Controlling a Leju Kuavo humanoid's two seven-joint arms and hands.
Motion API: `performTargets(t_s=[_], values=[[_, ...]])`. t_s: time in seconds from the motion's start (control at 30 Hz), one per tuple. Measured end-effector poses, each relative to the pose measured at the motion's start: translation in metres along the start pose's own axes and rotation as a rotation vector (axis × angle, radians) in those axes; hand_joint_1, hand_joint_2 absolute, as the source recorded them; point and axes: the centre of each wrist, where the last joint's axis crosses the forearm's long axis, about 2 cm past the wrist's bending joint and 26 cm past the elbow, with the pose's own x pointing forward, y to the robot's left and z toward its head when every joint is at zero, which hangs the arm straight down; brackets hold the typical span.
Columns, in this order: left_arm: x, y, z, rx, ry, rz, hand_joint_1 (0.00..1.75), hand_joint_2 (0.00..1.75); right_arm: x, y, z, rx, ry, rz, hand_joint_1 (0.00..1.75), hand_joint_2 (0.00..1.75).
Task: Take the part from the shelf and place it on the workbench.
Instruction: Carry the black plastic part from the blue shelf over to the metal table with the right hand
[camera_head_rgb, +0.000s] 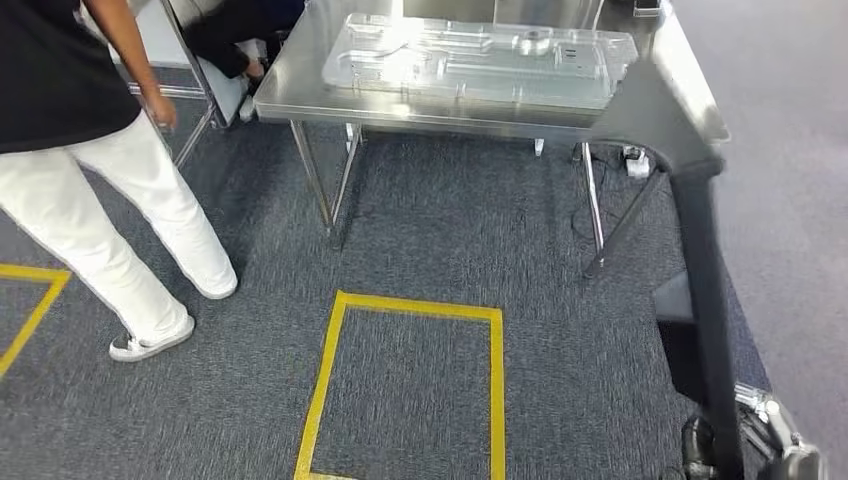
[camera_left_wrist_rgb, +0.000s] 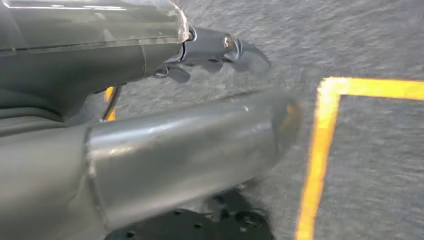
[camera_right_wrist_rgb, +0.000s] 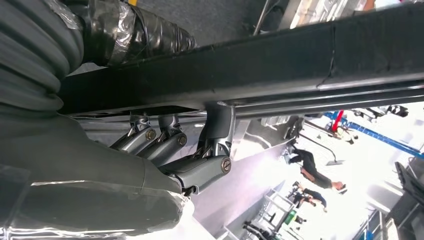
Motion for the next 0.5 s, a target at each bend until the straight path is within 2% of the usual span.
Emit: performTargets(t_s=[0.27,0.5], values=[[-0.008,0.008,0.003,0.023,0.020,0.005,0.00,0.00,-0.001,0.005,-0.005,0.010,0.015,0.040,1.75,1.75],[-0.006,0.011,0.002,0.026,0.023,-0.023,0.00,0.00,-0.001,0.007,-0.013,-0.040,0.079,0.212,1.75,1.75]])
